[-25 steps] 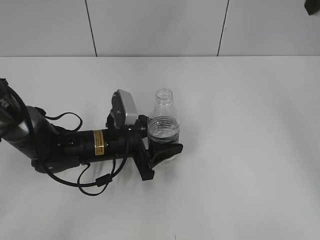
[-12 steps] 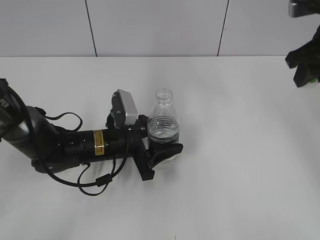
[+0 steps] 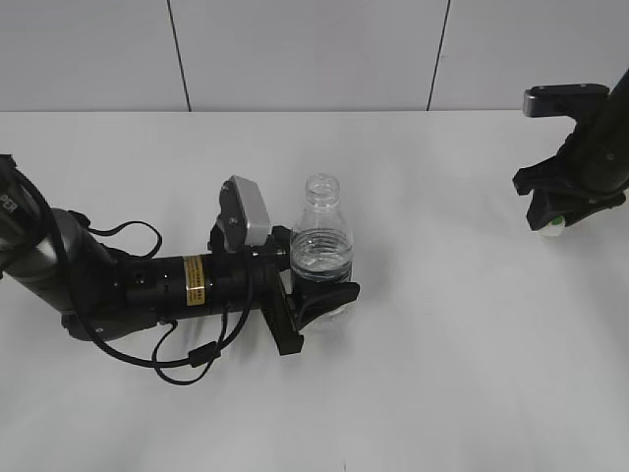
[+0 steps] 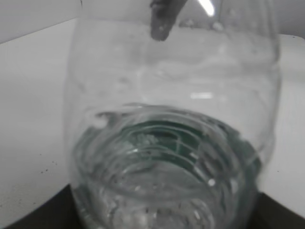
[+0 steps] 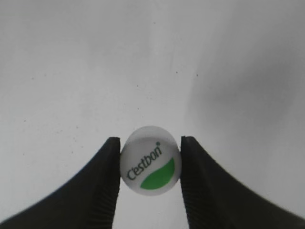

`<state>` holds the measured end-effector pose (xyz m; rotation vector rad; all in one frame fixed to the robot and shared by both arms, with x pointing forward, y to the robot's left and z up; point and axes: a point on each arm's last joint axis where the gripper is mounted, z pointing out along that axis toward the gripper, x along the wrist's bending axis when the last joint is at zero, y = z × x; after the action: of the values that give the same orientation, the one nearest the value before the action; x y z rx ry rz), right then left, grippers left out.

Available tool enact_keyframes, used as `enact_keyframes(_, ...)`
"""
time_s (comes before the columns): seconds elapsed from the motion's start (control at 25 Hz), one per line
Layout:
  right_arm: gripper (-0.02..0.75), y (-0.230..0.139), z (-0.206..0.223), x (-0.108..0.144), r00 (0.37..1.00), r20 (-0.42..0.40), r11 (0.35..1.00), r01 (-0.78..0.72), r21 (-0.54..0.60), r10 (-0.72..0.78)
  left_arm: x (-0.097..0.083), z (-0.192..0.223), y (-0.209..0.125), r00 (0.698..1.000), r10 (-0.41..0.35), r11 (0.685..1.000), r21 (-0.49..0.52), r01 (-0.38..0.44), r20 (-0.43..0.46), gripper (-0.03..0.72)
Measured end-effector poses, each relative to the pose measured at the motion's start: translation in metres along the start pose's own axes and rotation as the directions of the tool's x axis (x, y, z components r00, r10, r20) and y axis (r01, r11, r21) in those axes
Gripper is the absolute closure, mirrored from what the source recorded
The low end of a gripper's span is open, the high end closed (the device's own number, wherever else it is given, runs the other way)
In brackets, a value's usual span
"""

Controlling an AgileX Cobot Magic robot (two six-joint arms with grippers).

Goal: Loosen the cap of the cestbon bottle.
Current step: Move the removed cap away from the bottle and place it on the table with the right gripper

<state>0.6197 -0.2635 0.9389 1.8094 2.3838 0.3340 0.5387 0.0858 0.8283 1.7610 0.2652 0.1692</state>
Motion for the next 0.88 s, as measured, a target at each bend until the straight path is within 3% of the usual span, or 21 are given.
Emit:
enact_keyframes(0.36,0.447,-0.001,0.047,-0.004,1.0,0.005,1.0,-0.005,0.025,0.005,0.0,0.0,0.0,1.0,0.0,1.0,0.0,0.0,0.0,0.279)
enact_keyframes(0.72,0.446,0.0,0.051,-0.008,0.999,0.037,0.999,0.032,0.009,-0.032,0.0,0.0,0.0,1.0,0.0,1.0,0.0,0.0,0.0,0.279)
enact_keyframes(0.88,0.319,0.0,0.052,-0.008,0.999,0.039,0.999,0.036,0.012,-0.036,0.0,0.0,0.0,1.0,0.0,1.0,0.0,0.0,0.0,0.279)
